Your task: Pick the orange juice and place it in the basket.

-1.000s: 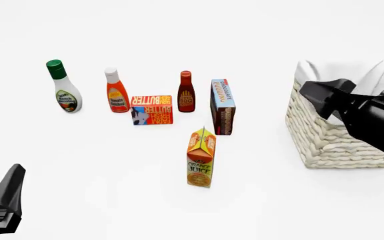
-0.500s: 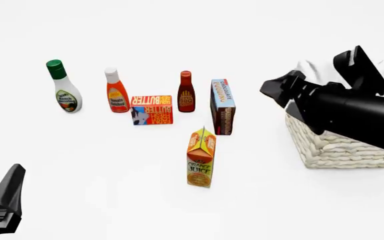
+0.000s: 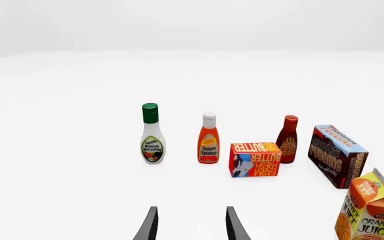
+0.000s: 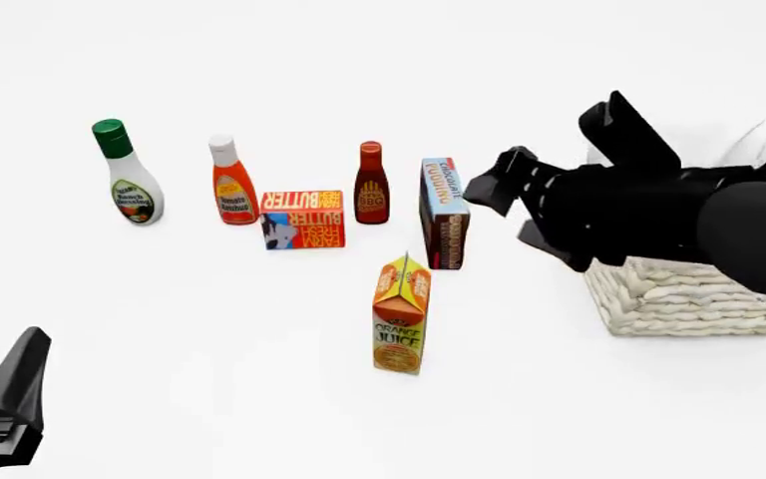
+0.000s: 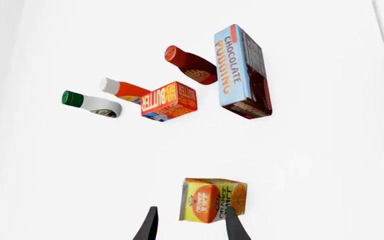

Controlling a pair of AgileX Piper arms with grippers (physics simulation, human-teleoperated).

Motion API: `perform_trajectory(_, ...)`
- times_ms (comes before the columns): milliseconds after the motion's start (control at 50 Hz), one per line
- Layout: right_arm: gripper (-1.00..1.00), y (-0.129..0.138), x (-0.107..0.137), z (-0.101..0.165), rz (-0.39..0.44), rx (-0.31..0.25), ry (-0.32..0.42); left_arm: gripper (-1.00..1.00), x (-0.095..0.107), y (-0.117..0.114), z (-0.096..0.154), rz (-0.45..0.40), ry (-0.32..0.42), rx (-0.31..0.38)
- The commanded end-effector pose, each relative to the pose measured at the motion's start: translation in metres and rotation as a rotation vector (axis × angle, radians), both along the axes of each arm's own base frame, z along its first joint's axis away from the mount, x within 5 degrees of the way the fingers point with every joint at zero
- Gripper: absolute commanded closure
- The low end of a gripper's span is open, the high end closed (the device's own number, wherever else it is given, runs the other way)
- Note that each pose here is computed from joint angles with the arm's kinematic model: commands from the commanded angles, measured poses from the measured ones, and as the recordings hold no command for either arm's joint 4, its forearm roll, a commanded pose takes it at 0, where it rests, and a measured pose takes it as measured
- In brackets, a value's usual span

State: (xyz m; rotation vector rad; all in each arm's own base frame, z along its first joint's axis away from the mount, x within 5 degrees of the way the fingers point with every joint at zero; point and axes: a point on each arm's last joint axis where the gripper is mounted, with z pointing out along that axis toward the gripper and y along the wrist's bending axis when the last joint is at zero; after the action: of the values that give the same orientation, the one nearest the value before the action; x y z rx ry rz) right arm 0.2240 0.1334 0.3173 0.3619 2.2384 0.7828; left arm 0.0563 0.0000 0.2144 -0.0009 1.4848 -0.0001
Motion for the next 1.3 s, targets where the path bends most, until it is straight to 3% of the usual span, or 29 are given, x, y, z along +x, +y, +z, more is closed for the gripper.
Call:
perform_trajectory(20, -1.0, 0.018, 0.005, -0.005, 0.015, 0.002, 0.076, -1.0, 0.0, 0.0, 0.0, 0.0, 0.0, 0.0)
perform_trajectory(360, -1.0, 0.036, 0.01, -0.006, 0.034, -0.018, 0.162, -1.0, 0.0, 0.0, 0.0, 0.0, 0.0, 0.0)
perform_trajectory(380, -1.0, 0.042, 0.011, -0.007, 0.05, -0.046, 0.189, -1.0, 0.0, 0.0, 0.0, 0.0, 0.0, 0.0)
perform_trajectory(460, -1.0, 0.046, 0.014, -0.008, 0.056, -0.064, 0.209, -1.0, 0.0, 0.0, 0.0, 0.0, 0.0, 0.0)
perform_trajectory(780, -1.0, 0.066, 0.019, -0.003, 0.08, -0.101, 0.278, -1.0, 0.0, 0.0, 0.0, 0.0, 0.0, 0.0)
perform_trajectory(1000, -1.0, 0.076, 0.031, 0.003, 0.094, -0.173, 0.343, -1.0, 0.0, 0.0, 0.0, 0.0, 0.0, 0.0)
perform_trajectory(1300, -1.0, 0.093, 0.037, -0.001, 0.106, -0.225, 0.42, -1.0, 0.0, 0.0, 0.0, 0.0, 0.0, 0.0)
